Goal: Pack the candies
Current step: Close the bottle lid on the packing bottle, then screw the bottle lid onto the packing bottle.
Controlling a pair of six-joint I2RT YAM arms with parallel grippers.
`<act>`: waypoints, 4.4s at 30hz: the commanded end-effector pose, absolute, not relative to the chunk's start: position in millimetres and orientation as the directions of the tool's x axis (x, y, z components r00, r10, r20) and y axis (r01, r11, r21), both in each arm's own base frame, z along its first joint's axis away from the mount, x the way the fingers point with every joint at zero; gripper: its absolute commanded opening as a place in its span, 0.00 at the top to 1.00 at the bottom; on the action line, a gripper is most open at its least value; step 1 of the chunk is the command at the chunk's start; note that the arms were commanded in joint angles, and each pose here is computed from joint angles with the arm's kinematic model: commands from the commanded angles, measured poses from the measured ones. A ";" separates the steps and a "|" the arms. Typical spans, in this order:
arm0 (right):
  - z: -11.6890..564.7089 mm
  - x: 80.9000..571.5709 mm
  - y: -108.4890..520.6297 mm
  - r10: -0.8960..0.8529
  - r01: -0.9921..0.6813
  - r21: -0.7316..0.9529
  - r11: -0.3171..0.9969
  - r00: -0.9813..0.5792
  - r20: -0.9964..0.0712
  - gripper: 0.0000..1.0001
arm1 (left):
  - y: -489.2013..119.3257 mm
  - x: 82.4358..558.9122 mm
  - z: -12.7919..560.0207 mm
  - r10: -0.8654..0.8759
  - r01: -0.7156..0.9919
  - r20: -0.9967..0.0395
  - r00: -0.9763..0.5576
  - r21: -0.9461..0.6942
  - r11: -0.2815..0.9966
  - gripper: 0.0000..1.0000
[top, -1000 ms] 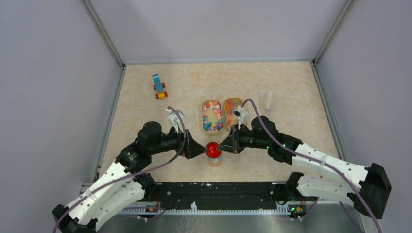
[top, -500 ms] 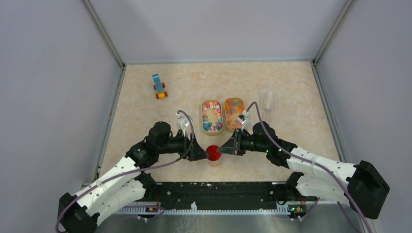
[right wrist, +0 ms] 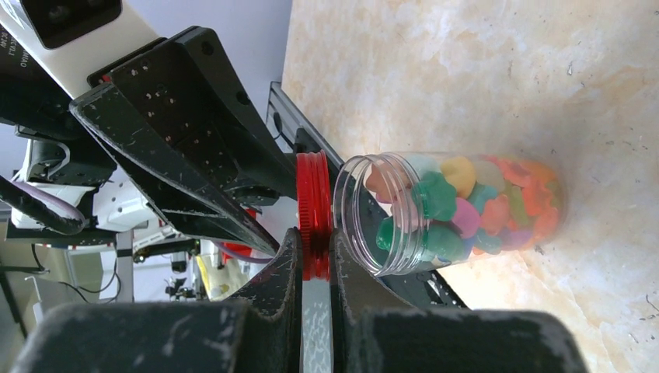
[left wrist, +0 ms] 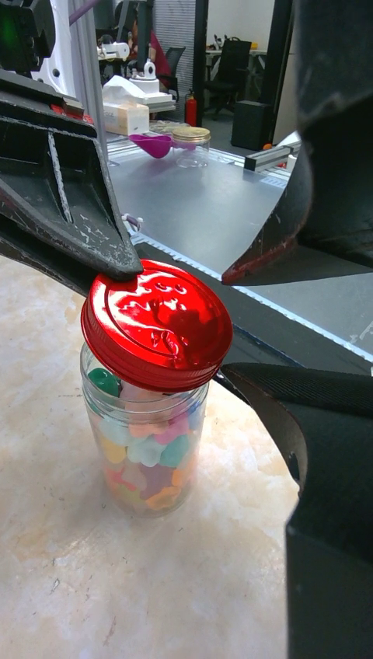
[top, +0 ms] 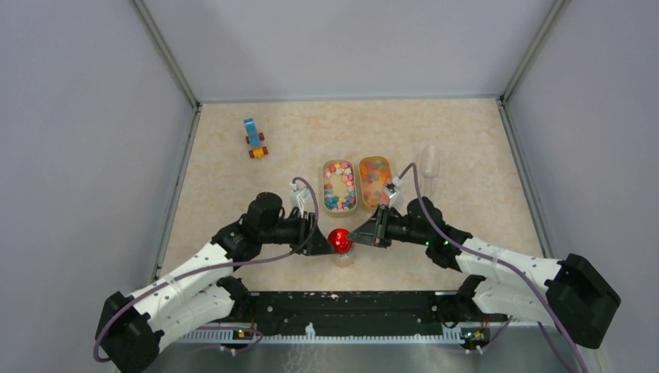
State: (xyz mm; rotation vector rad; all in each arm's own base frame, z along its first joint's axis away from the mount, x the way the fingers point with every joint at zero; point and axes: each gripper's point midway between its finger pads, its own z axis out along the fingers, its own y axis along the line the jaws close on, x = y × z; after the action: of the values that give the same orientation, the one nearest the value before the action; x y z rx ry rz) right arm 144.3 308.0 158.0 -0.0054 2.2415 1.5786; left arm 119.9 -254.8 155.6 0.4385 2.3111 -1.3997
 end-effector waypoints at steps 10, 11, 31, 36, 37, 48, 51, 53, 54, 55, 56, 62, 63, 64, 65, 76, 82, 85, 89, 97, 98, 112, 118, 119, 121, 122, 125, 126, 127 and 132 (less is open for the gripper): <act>158.9 155.8 308.4 0.265 -0.238 0.910 0.338 -0.904 -0.335 1.00 | -264.2 126.4 159.1 0.061 0.488 -0.513 -0.856 -0.764 0.421 0.61; 157.4 155.7 308.0 0.264 -0.236 0.910 0.341 -0.905 -0.334 1.00 | -264.6 126.5 158.5 0.063 0.488 -0.512 -0.857 -0.764 0.422 0.62; 143.7 158.0 295.5 0.261 -0.260 0.866 0.427 -0.882 -0.393 0.77 | -267.1 129.6 152.7 0.072 0.477 -0.498 -0.864 -0.763 0.436 0.71; 146.2 161.2 288.6 0.277 -0.274 0.847 0.455 -0.861 -0.427 0.73 | -267.2 130.1 151.0 0.072 0.474 -0.496 -0.866 -0.763 0.440 0.72; 146.8 161.8 287.3 0.280 -0.276 0.844 0.460 -0.857 -0.433 0.73 | -267.4 130.1 150.8 0.073 0.473 -0.495 -0.866 -0.763 0.440 0.72; 154.8 170.3 272.9 0.246 -0.334 0.754 0.566 -0.804 -0.541 0.70 | -268.9 131.9 154.8 0.072 0.478 -0.500 -0.863 -0.762 0.438 0.69; 165.5 170.6 275.6 0.231 -0.369 0.741 0.561 -0.790 -0.568 0.69 | -267.8 132.2 158.1 0.071 0.480 -0.505 -0.860 -0.756 0.444 0.62; 170.7 170.0 277.7 0.218 -0.392 0.731 0.558 -0.781 -0.585 0.68 | -266.2 132.5 161.2 0.065 0.485 -0.514 -0.856 -0.750 0.449 0.55; 172.7 169.7 279.0 0.212 -0.402 0.726 0.558 -0.777 -0.593 0.68 | -265.3 132.7 163.1 0.063 0.488 -0.519 -0.852 -0.746 0.453 0.51; 174.9 169.7 280.5 0.205 -0.412 0.720 0.558 -0.773 -0.601 0.67 | -264.0 133.4 164.4 0.058 0.488 -0.523 -0.850 -0.742 0.458 0.48; 178.4 170.0 282.7 0.199 -0.421 0.715 0.558 -0.769 -0.608 0.67 | -262.5 133.5 165.6 0.057 0.489 -0.527 -0.848 -0.738 0.465 0.45; 173.9 166.4 294.0 0.126 -0.455 0.658 0.600 -0.758 -0.640 0.65 | -258.2 137.2 165.0 0.048 0.491 -0.542 -0.839 -0.716 0.496 0.26; 172.2 166.1 296.0 0.115 -0.460 0.648 0.607 -0.756 -0.644 0.65 | -257.8 137.8 163.3 0.048 0.488 -0.540 -0.840 -0.714 0.501 0.24; 170.6 166.1 297.6 0.106 -0.461 0.639 0.616 -0.755 -0.647 0.64 | -257.8 138.3 162.2 0.049 0.488 -0.541 -0.840 -0.713 0.503 0.22; 168.1 167.0 298.2 0.099 -0.459 0.630 0.627 -0.754 -0.649 0.64 | -258.1 138.9 160.9 0.049 0.486 -0.539 -0.841 -0.713 0.506 0.21; 142.3 169.0 290.1 0.049 -0.434 0.557 0.708 -0.757 -0.651 0.61 | -262.6 142.2 146.7 0.068 0.473 -0.516 -0.854 -0.716 0.513 0.17; 132.8 163.9 287.4 0.043 -0.425 0.559 0.712 -0.768 -0.639 0.61 | -261.6 141.3 135.7 0.071 0.460 -0.501 -0.863 -0.717 0.524 0.18; 131.7 162.9 288.4 0.042 -0.426 0.561 0.710 -0.769 -0.637 0.61 | -259.8 141.2 129.9 0.073 0.453 -0.496 -0.865 -0.713 0.535 0.19; 128.1 164.9 286.3 0.037 -0.421 0.538 0.731 -0.762 -0.647 0.61 | -257.0 143.4 124.1 0.067 0.444 -0.496 -0.866 -0.701 0.559 0.20; 122.0 162.2 286.5 0.010 -0.427 0.508 0.748 -0.759 -0.652 0.62 | -252.5 147.4 101.9 0.052 0.401 -0.468 -0.882 -0.689 0.604 0.27; 120.7 162.0 285.9 0.007 -0.425 0.503 0.752 -0.758 -0.652 0.62 | -252.3 147.2 98.5 0.052 0.393 -0.459 -0.887 -0.691 0.606 0.29; 124.6 162.6 287.5 -0.009 -0.434 0.477 0.764 -0.747 -0.665 0.64 | -254.1 144.9 101.0 0.042 0.390 -0.454 -0.890 -0.711 0.585 0.53; 132.9 164.2 287.7 -0.008 -0.442 0.474 0.761 -0.737 -0.676 0.64 | -257.1 143.4 108.7 0.055 0.417 -0.469 -0.881 -0.718 0.558 0.49; 135.8 164.8 287.4 -0.005 -0.444 0.473 0.761 -0.733 -0.680 0.64 | -257.9 142.9 108.6 0.059 0.417 -0.466 -0.883 -0.720 0.555 0.49; 140.3 166.2 286.1 0.000 -0.444 0.469 0.763 -0.726 -0.688 0.64 | -259.1 142.0 107.7 0.066 0.418 -0.461 -0.885 -0.724 0.548 0.49; 144.1 167.2 285.5 0.005 -0.445 0.467 0.764 -0.720 -0.694 0.64 | -260.0 141.4 107.3 0.068 0.417 -0.457 -0.887 -0.729 0.543 0.48; 153.7 169.4 281.2 0.013 -0.445 0.457 0.770 -0.705 -0.709 0.64 | -264.6 138.0 108.3 0.075 0.419 -0.447 -0.891 -0.749 0.513 0.46; 156.3 169.8 279.4 0.017 -0.444 0.454 0.772 -0.701 -0.713 0.64 | -266.1 138.0 109.8 0.074 0.423 -0.450 -0.890 -0.755 0.501 0.45; 159.4 169.7 277.9 0.020 -0.445 0.453 0.773 -0.696 -0.718 0.64 | -267.0 137.7 110.6 0.074 0.424 -0.449 -0.890 -0.758 0.495 0.45; 173.0 171.1 266.9 0.042 -0.434 0.442 0.785 -0.675 -0.737 0.64 | -274.5 137.6 119.8 0.072 0.446 -0.467 -0.881 -0.770 0.456 0.40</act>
State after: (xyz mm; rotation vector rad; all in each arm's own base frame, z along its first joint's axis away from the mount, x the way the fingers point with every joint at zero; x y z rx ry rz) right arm 164.5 270.4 137.3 -0.3078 2.2783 0.7851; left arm 142.9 -270.1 121.0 0.3943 2.3576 -1.3664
